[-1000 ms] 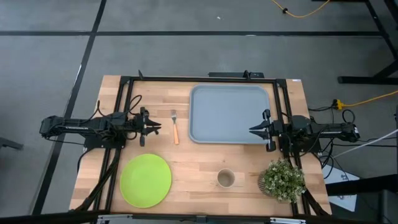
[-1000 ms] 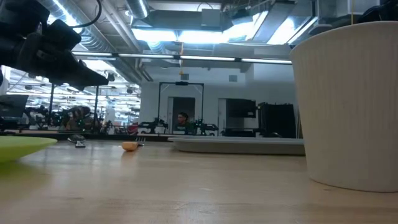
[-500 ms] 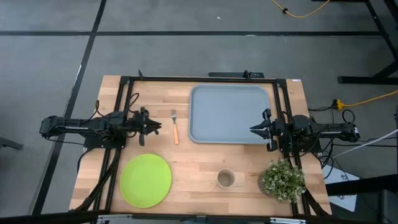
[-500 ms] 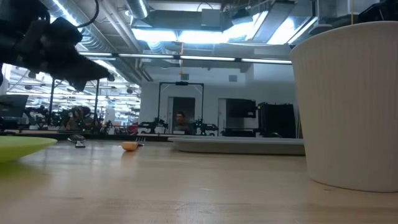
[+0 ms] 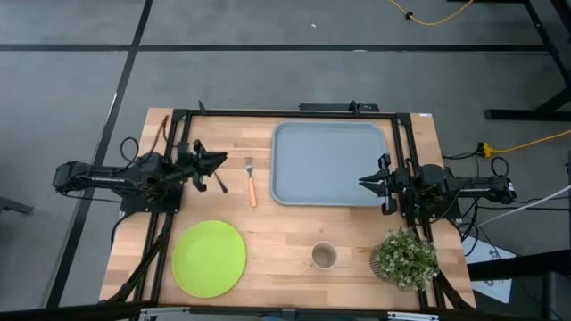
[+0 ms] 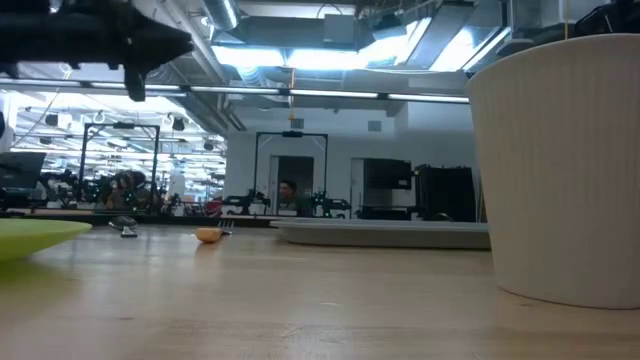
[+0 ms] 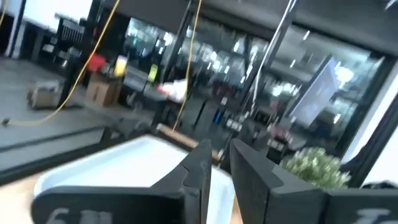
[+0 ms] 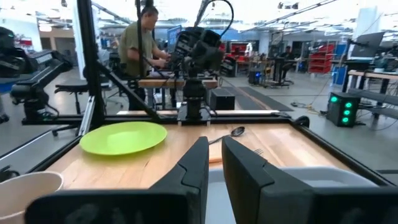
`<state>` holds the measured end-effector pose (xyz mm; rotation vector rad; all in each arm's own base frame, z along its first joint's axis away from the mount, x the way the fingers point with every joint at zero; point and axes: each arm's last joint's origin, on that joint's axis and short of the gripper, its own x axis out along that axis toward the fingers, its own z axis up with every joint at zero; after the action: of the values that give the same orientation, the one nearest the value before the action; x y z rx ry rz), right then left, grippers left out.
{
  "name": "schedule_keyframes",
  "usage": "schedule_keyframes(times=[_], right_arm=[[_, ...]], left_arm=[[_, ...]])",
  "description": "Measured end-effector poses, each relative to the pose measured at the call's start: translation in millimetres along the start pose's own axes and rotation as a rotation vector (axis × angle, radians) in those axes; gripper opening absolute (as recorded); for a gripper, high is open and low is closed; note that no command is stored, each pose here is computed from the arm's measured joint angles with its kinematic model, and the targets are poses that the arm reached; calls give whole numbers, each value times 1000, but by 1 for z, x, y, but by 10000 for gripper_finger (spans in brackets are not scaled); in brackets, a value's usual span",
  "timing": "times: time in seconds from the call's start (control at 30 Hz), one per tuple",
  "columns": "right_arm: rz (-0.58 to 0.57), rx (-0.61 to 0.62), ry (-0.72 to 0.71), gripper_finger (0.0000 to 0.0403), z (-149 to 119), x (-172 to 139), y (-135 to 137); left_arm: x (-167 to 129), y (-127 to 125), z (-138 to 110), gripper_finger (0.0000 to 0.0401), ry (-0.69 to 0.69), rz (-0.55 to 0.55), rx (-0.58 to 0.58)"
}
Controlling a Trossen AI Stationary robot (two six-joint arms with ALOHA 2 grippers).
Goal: Pick and place plate/cup/fork/spoon on tray
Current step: Put the light orange fork on the light blue tray
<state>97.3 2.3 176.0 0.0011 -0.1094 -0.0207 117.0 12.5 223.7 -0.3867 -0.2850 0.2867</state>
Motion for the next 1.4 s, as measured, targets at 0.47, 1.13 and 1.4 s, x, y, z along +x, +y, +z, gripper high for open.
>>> schedule_keyframes(times=[0.47, 1.13, 1.4], right_arm=[[-6, 2, -31, 51, 3, 0, 0], [-6, -5, -12, 51, 1, 0, 0], [-5, -84, 13, 51, -1, 0, 0]], left_arm=[[107, -41, 19, 53, 400, 283, 369], [160, 9, -54, 53, 810, 976, -223], [162, 8, -81, 53, 931, 1024, -341]])
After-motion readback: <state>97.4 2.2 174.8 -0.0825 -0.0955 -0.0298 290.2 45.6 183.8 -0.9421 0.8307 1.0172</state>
